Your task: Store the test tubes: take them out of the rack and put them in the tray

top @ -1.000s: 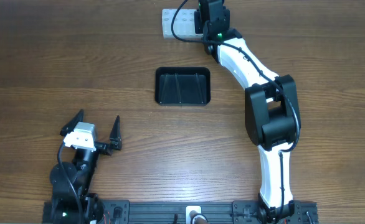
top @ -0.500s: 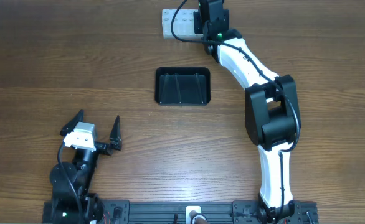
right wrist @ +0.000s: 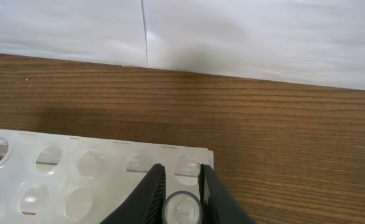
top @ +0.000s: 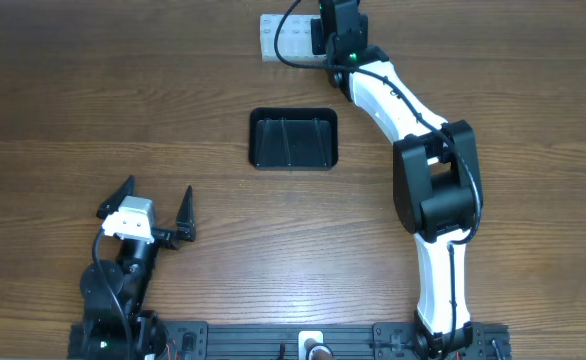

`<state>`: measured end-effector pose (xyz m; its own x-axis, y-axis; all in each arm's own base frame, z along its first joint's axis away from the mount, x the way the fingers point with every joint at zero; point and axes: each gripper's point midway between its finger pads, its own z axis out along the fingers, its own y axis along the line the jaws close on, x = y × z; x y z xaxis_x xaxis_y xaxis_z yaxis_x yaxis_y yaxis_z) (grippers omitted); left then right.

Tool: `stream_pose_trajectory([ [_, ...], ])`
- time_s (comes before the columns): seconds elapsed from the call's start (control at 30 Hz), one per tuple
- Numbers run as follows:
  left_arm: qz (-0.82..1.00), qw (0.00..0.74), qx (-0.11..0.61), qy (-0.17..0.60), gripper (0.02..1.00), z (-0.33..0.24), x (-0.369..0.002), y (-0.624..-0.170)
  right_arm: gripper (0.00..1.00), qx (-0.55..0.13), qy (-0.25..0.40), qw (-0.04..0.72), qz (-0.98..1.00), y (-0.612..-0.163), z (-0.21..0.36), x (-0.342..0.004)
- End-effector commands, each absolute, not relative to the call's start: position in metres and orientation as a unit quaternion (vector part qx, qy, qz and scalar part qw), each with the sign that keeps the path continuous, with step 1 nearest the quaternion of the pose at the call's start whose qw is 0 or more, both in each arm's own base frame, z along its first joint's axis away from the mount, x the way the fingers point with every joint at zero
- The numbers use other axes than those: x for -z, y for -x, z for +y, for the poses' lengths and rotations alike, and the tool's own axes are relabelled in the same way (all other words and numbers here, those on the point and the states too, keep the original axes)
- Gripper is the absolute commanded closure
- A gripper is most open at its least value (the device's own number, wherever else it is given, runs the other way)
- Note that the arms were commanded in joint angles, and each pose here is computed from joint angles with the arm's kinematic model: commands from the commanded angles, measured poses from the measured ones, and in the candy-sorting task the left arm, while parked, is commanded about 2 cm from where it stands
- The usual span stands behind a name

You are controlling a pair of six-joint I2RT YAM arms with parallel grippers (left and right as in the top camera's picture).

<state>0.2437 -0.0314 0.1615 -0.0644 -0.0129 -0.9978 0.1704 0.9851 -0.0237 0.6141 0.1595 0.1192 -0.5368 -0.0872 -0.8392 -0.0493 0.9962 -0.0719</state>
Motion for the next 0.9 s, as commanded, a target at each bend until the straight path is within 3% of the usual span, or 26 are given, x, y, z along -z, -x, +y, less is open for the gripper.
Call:
stream_pose_trajectory([
  [0.03, 0.726, 0.682, 0.065, -0.062, 0.018, -0.032, -0.160, -0.244, 0.858, 0.020, 0.042, 0.477, 0.878, -0.615, 0.158, -0.116],
  [0.3, 0.726, 0.682, 0.065, -0.062, 0.018, -0.032, -0.160, -0.244, 0.904, 0.019, 0.040, 0.481, 0.875, -0.615, 0.158, -0.123],
  [0.43, 0.726, 0.682, 0.065, -0.062, 0.018, -0.032, -0.160, -0.244, 0.917, 0.032, 0.031, 0.491, 0.870, -0.611, 0.153, -0.145],
  [0.6, 0.726, 0.682, 0.065, -0.062, 0.018, -0.032, -0.160, -0.244, 0.930, 0.031, 0.028, 0.518, 0.855, -0.593, 0.147, -0.212],
  [0.9, 0.726, 0.682, 0.065, -0.062, 0.018, -0.032, -0.160, -0.244, 0.925, -0.016, 0.016, 0.642, 0.766, -0.523, 0.143, -0.401],
])
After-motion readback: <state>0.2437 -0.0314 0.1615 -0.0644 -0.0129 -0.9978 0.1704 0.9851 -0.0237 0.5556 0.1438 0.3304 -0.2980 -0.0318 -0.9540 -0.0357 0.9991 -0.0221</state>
